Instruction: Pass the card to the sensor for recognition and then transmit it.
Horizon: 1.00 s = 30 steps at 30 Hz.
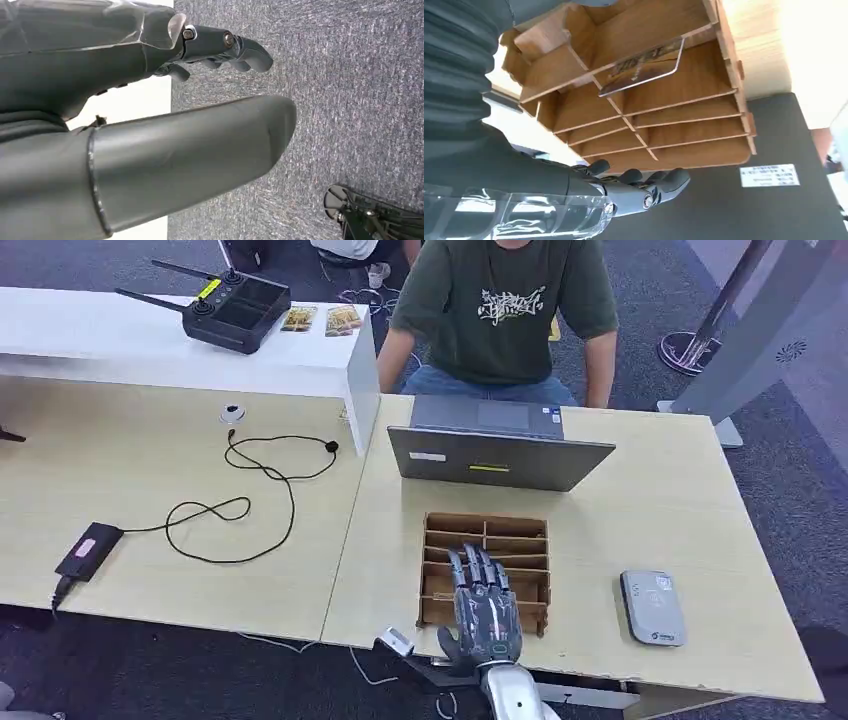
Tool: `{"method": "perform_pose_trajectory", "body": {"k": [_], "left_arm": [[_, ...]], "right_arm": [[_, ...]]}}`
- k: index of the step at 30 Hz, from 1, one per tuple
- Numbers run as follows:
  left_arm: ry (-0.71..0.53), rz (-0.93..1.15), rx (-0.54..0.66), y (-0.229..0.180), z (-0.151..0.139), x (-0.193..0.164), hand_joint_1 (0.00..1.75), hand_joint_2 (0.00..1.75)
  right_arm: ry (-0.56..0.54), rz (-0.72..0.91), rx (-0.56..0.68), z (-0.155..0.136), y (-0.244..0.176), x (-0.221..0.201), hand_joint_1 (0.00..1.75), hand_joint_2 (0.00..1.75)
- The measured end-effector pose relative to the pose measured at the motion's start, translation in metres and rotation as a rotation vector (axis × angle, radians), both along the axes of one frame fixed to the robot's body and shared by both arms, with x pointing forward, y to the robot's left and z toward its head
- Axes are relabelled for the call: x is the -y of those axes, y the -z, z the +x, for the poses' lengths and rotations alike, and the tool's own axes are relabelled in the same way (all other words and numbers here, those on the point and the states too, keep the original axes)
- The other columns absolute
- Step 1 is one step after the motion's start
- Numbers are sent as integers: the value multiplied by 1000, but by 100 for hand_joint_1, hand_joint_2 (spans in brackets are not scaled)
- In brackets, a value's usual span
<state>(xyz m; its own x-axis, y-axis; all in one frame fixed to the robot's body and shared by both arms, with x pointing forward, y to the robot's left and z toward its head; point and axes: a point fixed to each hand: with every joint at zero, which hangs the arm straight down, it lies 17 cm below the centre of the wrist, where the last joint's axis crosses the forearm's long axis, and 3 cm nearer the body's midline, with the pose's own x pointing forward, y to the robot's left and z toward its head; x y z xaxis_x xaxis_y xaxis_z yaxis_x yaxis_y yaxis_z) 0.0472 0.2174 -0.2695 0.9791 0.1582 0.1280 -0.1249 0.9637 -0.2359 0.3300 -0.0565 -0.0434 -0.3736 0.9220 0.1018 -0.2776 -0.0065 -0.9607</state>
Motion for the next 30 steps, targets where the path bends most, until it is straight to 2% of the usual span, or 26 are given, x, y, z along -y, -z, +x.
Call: {"method": "perform_pose_trajectory", "body": {"k": [13, 30], "left_arm": [[-4, -1, 1, 0, 0, 0, 0, 0], [-9, -1, 0, 0, 0, -1, 0, 0]], "right_arm": [[-53, -23, 7, -1, 1, -8, 0, 175], [-58, -38, -10, -1, 7, -8, 0, 175]]}}
